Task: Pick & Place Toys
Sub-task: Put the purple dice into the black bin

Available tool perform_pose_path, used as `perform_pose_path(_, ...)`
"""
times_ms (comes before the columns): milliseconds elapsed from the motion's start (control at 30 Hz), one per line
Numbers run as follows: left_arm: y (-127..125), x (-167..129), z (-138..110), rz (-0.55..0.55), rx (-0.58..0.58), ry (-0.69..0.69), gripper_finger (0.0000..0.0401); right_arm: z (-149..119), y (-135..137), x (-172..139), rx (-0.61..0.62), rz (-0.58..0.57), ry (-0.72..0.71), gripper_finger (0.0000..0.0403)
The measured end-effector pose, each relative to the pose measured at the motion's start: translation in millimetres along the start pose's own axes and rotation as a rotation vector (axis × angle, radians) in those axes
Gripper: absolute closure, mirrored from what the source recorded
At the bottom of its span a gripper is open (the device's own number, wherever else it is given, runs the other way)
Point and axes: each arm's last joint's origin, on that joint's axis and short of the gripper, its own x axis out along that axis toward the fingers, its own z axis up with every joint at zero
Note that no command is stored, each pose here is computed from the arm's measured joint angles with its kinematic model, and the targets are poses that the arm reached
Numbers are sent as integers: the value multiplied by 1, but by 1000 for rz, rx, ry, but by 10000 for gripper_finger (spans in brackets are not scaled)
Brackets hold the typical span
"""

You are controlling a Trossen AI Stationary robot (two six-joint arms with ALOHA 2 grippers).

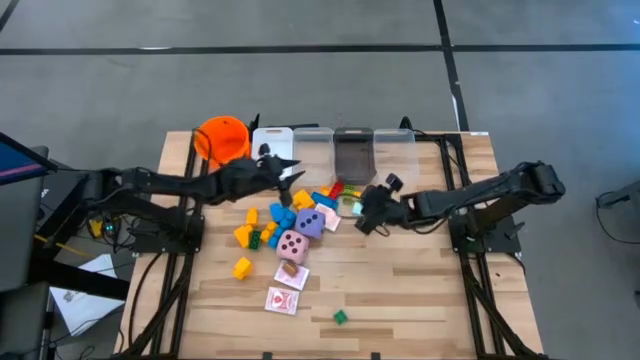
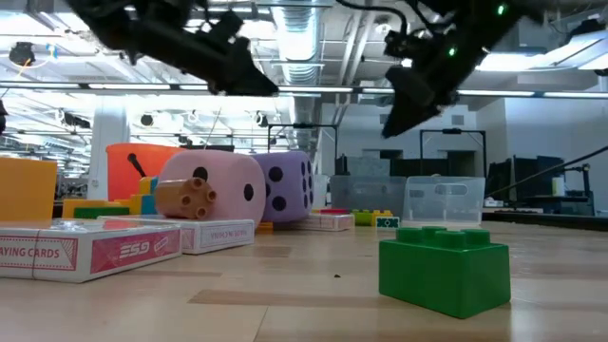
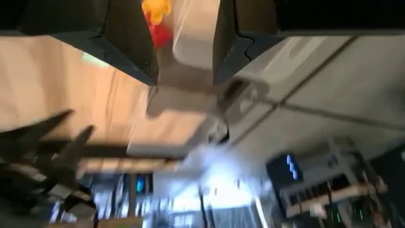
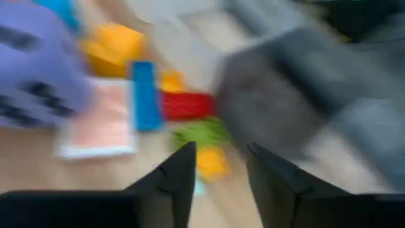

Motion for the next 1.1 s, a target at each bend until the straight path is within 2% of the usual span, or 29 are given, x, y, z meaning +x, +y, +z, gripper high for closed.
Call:
perform_pose_path(133,1,7,2,-7,40,144,267,-17,6,11,65,285,-192,201)
perform_pose_path(267,0,-10,4,-36,38,266,312,-28,11,11,67,455,-359,165)
perform_pose_path(400,2,-32,9,-52,-74,321,388,-40,17,9,5,488,-434,158)
perform_pose_path(600,-18,-40,-7,-118,-201,502,400,-47,28,15,-22,478,-477,167)
perform_pose_path(833,-42,-11,-38,-113,-312,636,401,-66,42,22,19,375,-409,180)
perform_pose_path(867,-46,-4,-47,-157,-349,686,401,-69,45,22,26,380,-397,181)
perform_pose_path(933,-62,15,-59,-362,-465,710,401,-75,49,22,39,396,-373,184)
perform_pose_path(1000,-77,30,-58,-576,-531,618,401,-78,53,21,46,411,-363,187)
perform_pose_path(1033,-80,34,-55,-633,-547,571,401,-80,54,20,50,418,-358,188)
perform_pose_path(1100,-81,38,-52,-641,-555,523,401,-82,57,17,61,435,-351,189)
